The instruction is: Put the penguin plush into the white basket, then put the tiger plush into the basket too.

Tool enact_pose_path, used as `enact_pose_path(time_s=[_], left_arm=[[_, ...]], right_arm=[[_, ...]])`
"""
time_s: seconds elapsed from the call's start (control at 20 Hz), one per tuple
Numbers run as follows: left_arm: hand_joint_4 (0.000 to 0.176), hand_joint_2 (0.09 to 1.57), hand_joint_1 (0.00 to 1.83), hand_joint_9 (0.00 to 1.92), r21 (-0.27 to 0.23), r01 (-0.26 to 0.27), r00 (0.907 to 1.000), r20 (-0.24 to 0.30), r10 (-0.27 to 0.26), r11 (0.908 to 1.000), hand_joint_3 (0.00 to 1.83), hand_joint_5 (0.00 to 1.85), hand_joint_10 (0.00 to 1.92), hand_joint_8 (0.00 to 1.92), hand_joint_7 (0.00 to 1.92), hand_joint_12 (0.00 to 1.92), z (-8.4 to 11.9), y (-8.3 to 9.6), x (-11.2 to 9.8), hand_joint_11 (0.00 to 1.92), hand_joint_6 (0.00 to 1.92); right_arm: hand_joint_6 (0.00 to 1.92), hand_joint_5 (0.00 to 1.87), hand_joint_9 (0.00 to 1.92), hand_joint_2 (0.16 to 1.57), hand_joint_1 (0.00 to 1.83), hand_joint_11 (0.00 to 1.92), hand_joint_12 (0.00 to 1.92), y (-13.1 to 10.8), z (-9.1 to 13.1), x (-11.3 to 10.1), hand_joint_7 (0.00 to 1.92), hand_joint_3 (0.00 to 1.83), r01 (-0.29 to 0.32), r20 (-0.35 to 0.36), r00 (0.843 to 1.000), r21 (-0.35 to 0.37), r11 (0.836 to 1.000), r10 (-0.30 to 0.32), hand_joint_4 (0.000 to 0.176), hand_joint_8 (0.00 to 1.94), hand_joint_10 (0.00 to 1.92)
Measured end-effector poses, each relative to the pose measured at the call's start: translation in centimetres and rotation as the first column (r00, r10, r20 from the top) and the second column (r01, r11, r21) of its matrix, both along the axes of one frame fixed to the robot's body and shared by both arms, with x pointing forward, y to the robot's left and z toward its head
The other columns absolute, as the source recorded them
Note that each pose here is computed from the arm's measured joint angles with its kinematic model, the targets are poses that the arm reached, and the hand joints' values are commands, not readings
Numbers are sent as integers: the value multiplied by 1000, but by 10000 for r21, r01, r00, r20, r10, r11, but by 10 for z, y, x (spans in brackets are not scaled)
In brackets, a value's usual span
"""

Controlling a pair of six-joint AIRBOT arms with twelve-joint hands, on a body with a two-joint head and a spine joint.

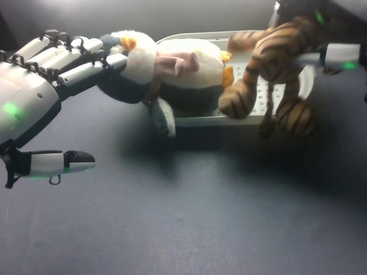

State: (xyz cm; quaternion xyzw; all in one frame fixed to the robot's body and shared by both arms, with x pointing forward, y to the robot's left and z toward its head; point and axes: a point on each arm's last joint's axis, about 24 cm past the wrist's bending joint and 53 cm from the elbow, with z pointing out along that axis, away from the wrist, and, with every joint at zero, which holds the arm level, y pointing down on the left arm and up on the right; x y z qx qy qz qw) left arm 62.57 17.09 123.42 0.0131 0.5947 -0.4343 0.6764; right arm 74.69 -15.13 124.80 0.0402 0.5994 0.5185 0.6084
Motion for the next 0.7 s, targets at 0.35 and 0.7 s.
enact_pose_path(time_s=[0.35, 0.7], left_arm=[[101, 869, 965, 250, -606, 80, 9997, -235, -94, 9981, 2, 243, 10, 6, 254, 948, -3, 7, -5, 0, 1], [143, 936, 797, 102, -2192, 578, 9982, 300, -524, 9740, 9, 9, 7, 2, 82, 557, 13, 18, -32, 0, 0]], right_arm=[[0, 0, 0, 995, 626, 0, 0, 10, -12, -39, 0, 11, -876, -203, 9958, 706, 9937, 892, 176, 0, 0], [3, 33, 78, 1048, 559, 126, 49, -51, -23, -115, 81, 3, -1045, 35, 9938, 3695, 9233, 1111, 87, 8, 11]])
